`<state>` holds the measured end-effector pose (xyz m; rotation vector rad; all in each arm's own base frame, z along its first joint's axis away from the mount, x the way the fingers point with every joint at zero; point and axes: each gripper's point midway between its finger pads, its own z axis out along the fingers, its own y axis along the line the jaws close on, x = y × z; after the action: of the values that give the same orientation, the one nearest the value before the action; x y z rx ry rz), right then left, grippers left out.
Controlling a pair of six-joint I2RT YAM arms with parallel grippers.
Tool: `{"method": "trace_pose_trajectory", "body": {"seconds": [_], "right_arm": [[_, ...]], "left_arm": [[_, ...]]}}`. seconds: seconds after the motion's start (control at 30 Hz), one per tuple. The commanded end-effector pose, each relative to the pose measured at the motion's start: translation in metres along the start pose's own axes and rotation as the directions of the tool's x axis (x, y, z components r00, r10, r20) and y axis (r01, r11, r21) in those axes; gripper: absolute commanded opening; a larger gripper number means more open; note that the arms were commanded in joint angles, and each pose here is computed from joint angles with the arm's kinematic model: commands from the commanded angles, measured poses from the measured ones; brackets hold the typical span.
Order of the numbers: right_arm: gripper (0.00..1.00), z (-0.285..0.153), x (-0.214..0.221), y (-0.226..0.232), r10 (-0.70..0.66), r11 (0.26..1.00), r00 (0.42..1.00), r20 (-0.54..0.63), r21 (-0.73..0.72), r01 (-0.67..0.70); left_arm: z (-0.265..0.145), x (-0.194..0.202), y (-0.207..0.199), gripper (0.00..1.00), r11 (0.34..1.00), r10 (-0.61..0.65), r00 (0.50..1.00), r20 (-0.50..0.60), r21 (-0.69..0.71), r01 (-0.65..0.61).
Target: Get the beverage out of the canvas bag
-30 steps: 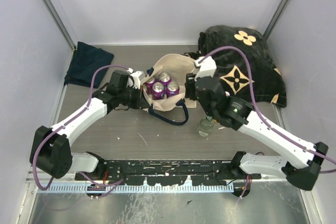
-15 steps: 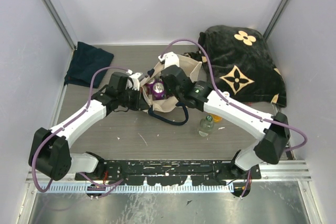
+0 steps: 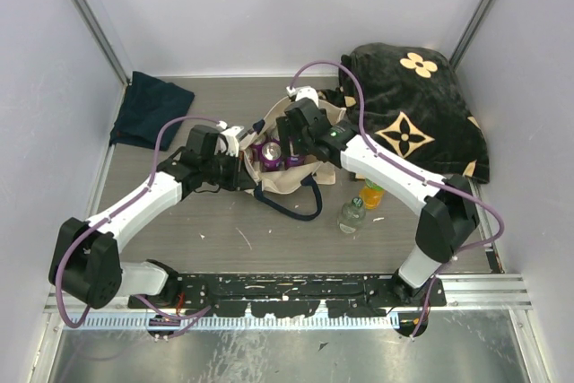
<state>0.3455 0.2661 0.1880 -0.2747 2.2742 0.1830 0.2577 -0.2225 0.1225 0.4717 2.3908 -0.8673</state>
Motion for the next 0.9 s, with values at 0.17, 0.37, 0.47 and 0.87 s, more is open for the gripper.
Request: {"method": "trace_pose_trajectory", "body": {"seconds": [0.17,0.37,0.47,0.87], "right_arm": [[0.81,0.033,-0.002,-0.006,-0.041,0.999,0.997,-0.07,-0.032,0.039],[0.81,0.046,0.013,-0.01,-0.057,0.998,0.991,-0.123,-0.027,0.054],[0.81,0.051,0.017,-0.01,-0.062,0.998,0.989,-0.136,-0.02,0.06],[0.75,0.079,0.028,-0.01,-0.066,0.998,0.985,-0.162,-0.011,0.065]], "left_arm": [[-0.001,0.032,0.014,0.01,0.997,-0.054,0.99,-0.132,-0.064,0.045],[-0.001,0.027,0.013,0.01,0.997,-0.049,0.991,-0.125,-0.067,0.04],[-0.001,0.023,0.014,0.01,0.997,-0.047,0.992,-0.121,-0.074,0.038],[-0.002,0.022,0.016,0.01,0.996,-0.031,0.99,-0.135,-0.085,0.019]]}}
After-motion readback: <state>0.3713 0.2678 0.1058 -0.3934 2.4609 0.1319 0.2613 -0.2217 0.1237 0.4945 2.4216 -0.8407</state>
